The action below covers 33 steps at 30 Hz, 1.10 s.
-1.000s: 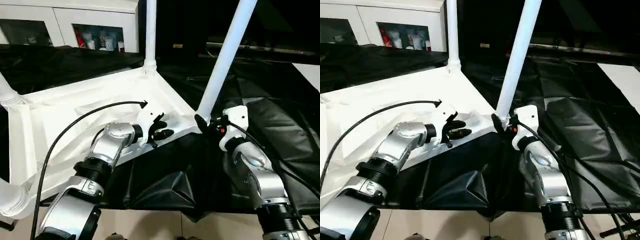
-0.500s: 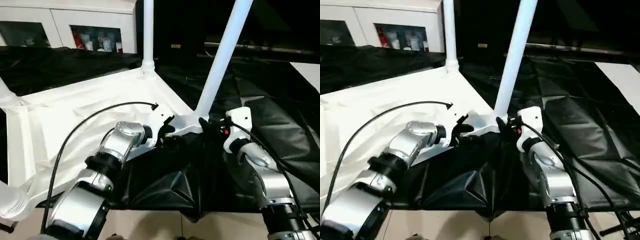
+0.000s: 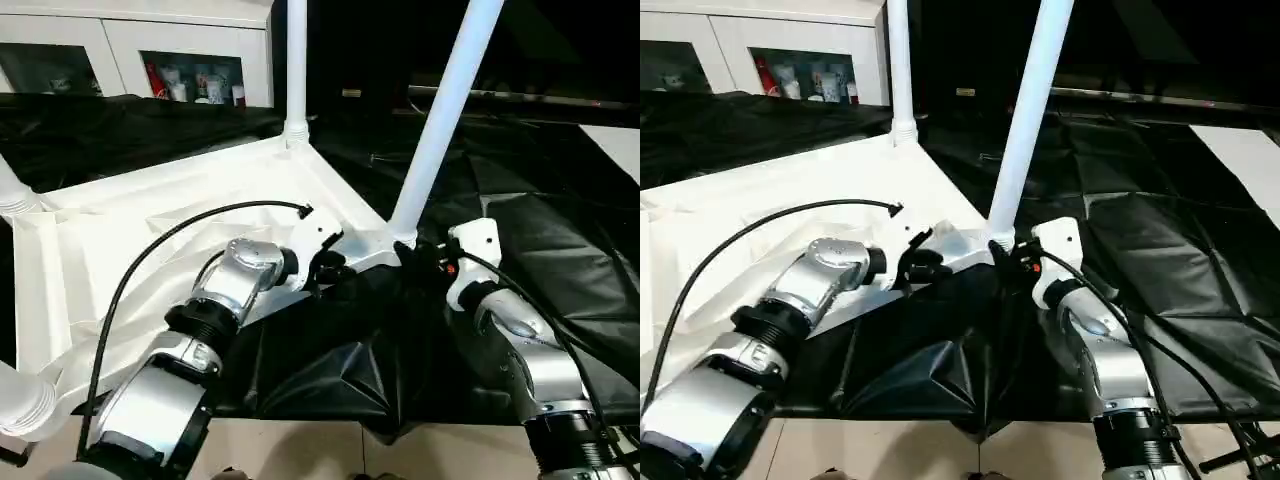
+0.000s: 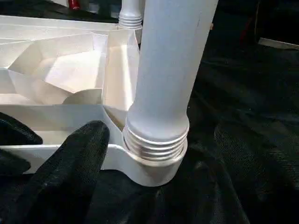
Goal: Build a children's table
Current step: Rotate leg to tighten
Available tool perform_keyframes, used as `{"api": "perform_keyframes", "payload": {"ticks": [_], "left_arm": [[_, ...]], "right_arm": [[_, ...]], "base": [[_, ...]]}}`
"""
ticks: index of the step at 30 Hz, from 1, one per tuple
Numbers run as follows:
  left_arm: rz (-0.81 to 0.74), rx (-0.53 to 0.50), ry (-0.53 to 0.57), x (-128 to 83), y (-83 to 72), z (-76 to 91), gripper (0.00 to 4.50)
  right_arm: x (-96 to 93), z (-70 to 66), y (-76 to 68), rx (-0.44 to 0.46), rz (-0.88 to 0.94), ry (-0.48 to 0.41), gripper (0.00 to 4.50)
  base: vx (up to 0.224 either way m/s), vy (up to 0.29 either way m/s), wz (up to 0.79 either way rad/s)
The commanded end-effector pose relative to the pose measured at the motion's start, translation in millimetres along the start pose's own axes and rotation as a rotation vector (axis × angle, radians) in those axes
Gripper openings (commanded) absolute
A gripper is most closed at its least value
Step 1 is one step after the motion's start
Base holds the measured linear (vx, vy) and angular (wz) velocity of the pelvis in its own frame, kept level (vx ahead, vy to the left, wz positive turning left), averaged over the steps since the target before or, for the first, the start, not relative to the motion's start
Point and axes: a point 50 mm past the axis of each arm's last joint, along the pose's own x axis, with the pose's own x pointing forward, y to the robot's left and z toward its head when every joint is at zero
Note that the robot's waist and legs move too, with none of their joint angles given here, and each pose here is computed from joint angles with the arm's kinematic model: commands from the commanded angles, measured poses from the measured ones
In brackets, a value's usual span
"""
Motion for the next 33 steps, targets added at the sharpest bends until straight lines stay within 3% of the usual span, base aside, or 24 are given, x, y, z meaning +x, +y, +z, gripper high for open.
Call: {"api": "perform_keyframes", "payload": {"ticks": [1, 4, 6, 9, 11, 17, 30, 31, 33], "left_arm": [[-0.009, -0.011, 0.063, -2, 1.2, -10.8, 0.90], [-0.030, 0.017, 0.091, -10, 5.1, -13.4, 0.92], [-0.060, 0.029, 0.116, -15, 6.3, -17.4, 0.51], [-0.077, 0.055, 0.147, -23, 8.8, -22.3, 0.48], [-0.102, 0.130, 0.153, -34, 11.7, -25.5, 0.21], [-0.209, 0.281, 0.131, -58, 2.4, -33.2, 0.04], [-0.230, 0.299, 0.080, -77, -4.7, -34.6, 0.04], [-0.243, 0.298, 0.064, -77, -5.8, -32.3, 0.48], [-0.251, 0.294, 0.051, -77, -6.9, -30.0, 0.60]], "right_arm": [[0.8, 4.4, -0.6, -0.025, 0.006, -0.003, 4.03], [1.8, 5.2, -2.7, -0.034, 0.008, -0.005, 4.03], [2.1, 5.8, -3.2, -0.039, 0.011, -0.006, 4.03], [2.2, 6.4, -3.5, -0.043, 0.015, -0.008, 4.03], [2.2, 7.0, -3.5, -0.046, 0.023, -0.010, 4.03], [2.6, 6.3, -0.5, -0.047, 0.051, -0.009, 4.03], [1.8, -2.2, 10.2, -0.044, 0.207, 0.046, 4.03], [0.5, -3.8, 8.5, -0.048, 0.208, 0.054, 4.03], [-0.6, -4.9, 6.9, -0.051, 0.206, 0.059, 4.03]], "base": [[0.000, 0.000, 0.00], [0.000, 0.000, 0.00], [0.000, 0.000, 0.00], [0.000, 0.000, 0.00], [0.000, 0.000, 0.00], [0.000, 0.000, 0.00], [0.000, 0.000, 0.00], [0.000, 0.000, 0.00], [0.000, 0.000, 0.00]]}}
